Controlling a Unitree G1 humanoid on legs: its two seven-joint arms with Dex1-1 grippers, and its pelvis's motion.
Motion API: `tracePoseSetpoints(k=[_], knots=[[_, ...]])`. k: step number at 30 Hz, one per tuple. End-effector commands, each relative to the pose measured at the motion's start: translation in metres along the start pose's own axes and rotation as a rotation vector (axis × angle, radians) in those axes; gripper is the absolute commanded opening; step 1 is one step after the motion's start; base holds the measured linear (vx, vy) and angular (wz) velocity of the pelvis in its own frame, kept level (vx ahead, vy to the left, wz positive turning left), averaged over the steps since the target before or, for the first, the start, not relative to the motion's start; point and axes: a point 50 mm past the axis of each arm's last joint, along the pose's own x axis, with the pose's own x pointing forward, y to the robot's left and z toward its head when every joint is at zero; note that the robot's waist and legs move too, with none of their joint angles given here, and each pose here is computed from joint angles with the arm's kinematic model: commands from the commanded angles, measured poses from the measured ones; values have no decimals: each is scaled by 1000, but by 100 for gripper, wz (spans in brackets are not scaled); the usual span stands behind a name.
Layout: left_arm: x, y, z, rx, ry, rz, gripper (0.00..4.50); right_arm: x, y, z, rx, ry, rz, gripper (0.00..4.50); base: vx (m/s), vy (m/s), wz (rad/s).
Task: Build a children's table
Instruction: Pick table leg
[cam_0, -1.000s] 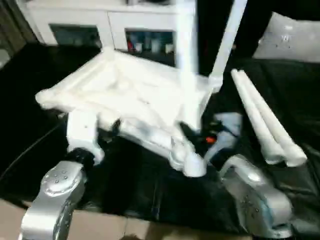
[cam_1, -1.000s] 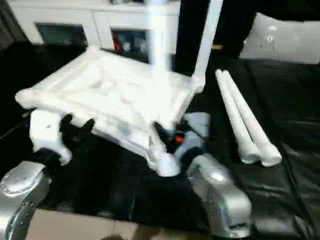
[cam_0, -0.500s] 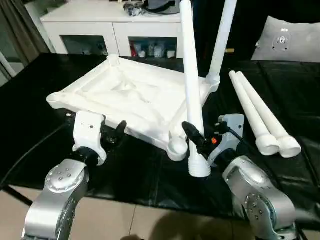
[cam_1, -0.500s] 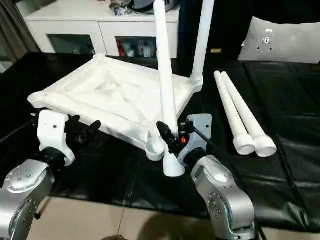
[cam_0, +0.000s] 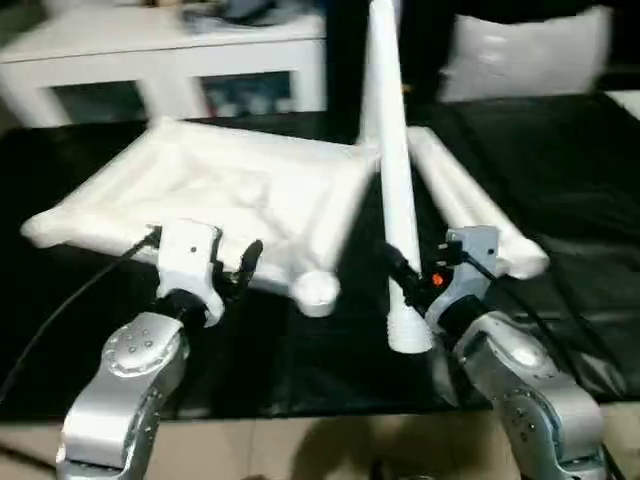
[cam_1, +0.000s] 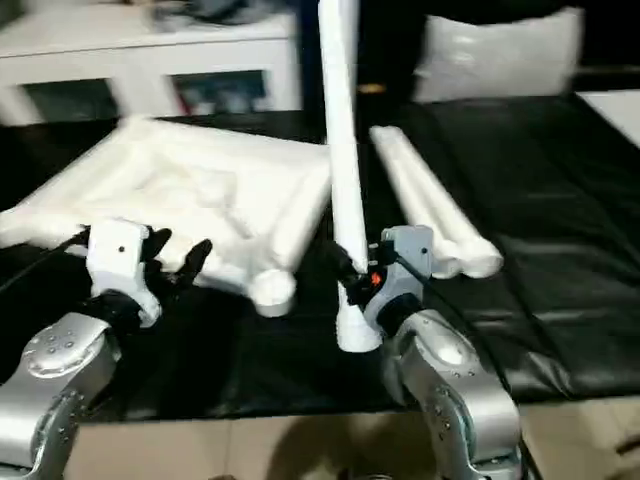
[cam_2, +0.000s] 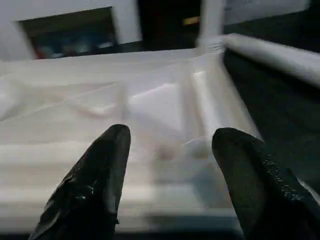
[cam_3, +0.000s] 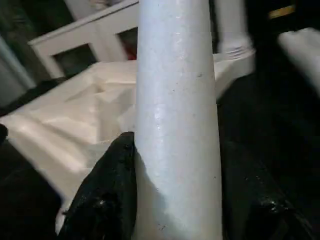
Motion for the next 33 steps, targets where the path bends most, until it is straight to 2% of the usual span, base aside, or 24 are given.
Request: tracePoseSetpoints(k=[1,4,7,8,10,11,13,14,17,19,21,22,23,24,25,28,30,32,33], knots=[[1,1,2,1,-19,10,339,0,4,10,-24,-26,18,184,81,18,-12],[0,-2,2,-24,-32,-5,339,-1,5,12,-59,-17,38,184,27,6,-4],[-2,-4,5,-107,-71,-34,339,-2,5,15,-77,-25,57,184,0,0,0],[-3,-7,9,-176,-102,-78,348,-2,5,18,-72,-34,70,184,0,0,0],[-3,-11,14,-235,-130,-139,349,-2,5,20,-64,-41,85,184,0,0,0],[-4,-20,22,-267,-165,-286,349,-1,5,23,-37,-60,123,184,0,0,0],[-4,-20,22,-267,-165,-286,349,-1,5,23,-37,-60,123,184,0,0,0],[-5,-25,26,-243,-181,-404,349,0,5,26,-3,-83,164,184,0,0,0],[-2,-26,27,-206,-162,-548,349,3,3,34,22,-150,231,184,0,0,0],[-1,-26,25,-208,-129,-638,349,5,1,36,16,-160,265,184,0,0,0],[-1,-26,26,-225,-106,-718,353,7,0,38,45,-150,322,184,0,0,0],[-1,-26,26,-226,-106,-722,371,7,0,38,47,-148,328,184,0,0,0],[0,-25,28,-237,-103,-759,371,6,-1,39,70,-133,383,184,0,0,0],[1,-24,28,-250,-101,-789,390,5,0,39,87,-121,428,184,0,0,0],[3,-24,30,-298,-107,-841,398,2,-1,39,129,-98,515,184,0,0,0],[5,-26,32,-342,-115,-878,394,-2,-2,39,149,-90,565,184,0,0,0],[10,-33,40,-403,-134,-952,434,-5,-6,42,154,-67,638,184,0,0,0],[11,-33,42,-401,-134,-976,429,-5,-8,44,155,-64,665,184,0,0,0],[11,-32,42,-398,-134,-978,442,-6,-8,44,156,-66,670,184,0,0,0]])
